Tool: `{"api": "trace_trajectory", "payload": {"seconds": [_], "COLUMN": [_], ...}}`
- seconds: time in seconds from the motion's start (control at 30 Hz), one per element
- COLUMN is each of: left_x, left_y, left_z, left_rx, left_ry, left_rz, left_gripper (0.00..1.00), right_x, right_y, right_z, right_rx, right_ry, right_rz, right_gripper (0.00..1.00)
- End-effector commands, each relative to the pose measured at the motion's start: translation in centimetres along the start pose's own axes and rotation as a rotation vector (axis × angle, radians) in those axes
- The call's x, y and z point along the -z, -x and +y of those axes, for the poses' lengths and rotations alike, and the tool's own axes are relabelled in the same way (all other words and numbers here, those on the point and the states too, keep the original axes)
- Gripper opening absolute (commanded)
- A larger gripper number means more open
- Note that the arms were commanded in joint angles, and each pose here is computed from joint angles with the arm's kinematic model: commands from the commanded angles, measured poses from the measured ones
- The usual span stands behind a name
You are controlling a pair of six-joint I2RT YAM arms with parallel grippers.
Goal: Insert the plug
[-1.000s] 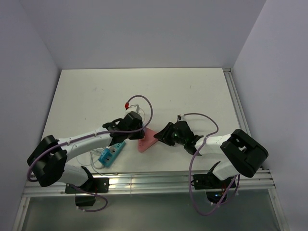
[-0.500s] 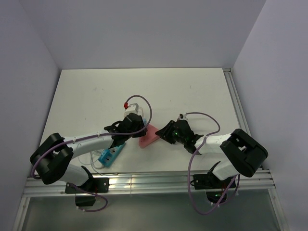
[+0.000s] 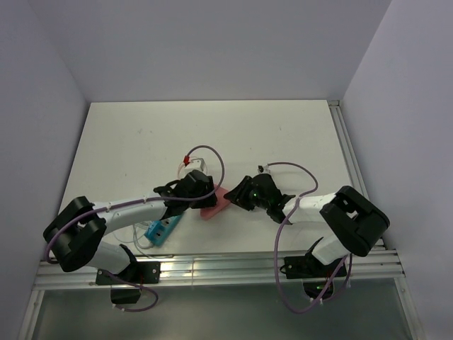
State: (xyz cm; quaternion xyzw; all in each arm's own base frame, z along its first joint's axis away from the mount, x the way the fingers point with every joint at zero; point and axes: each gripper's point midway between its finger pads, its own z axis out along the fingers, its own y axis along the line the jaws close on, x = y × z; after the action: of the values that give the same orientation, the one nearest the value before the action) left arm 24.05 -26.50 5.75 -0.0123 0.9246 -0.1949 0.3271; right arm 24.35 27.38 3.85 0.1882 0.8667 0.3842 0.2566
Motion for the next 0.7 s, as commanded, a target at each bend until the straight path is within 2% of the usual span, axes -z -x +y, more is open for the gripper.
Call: {"api": "trace_trajectory", "payload": {"seconds": [0.0,0.03,0.2,0.23,0.4,0.43,0.57,0.67], "left_x": [1.2,1.4,3.1,3.5,8.1,9.5,16.7,21.6], "left_y": [-4.2,-3.7,-1.6,-1.2,2.0,2.4,5.3,7.8], "left_z": [3.1,2.7,0.9,0.7,-2.5,-3.9,-8.3,-9.5], "left_rx": [-0.073,-0.076,-0.065,-0.065,-0.061,-0.074,-0.117,-0.107], "left_ry": [0.105,0.1,0.034,0.024,-0.137,-0.214,-0.529,-0.663], "left_rz": [0.182,0.172,0.124,0.115,0.037,0.039,-0.077,-0.21], "left_gripper": [0.67,0.72,0.84,0.93,0.94,0.94,0.94,0.94], "right_x": [0.3,0.4,0.6,0.6,0.5,0.4,0.1,-0.5], "right_y": [-2.5,-2.4,-1.8,-1.7,-1.4,-1.3,-0.6,0.0], "right_z": [-3.3,-3.2,-3.5,-3.5,-3.9,-3.9,-3.9,-2.6], "right_rx": [0.084,0.082,0.078,0.076,0.07,0.067,0.058,0.067], "right_ry": [-0.111,-0.109,-0.127,-0.128,-0.141,-0.142,-0.156,-0.129], "right_rz": [0.1,0.095,0.073,0.068,0.053,0.049,0.025,0.022], "right_gripper": [0.0,0.0,0.0,0.0,0.0,0.0,0.0,0.0]}}
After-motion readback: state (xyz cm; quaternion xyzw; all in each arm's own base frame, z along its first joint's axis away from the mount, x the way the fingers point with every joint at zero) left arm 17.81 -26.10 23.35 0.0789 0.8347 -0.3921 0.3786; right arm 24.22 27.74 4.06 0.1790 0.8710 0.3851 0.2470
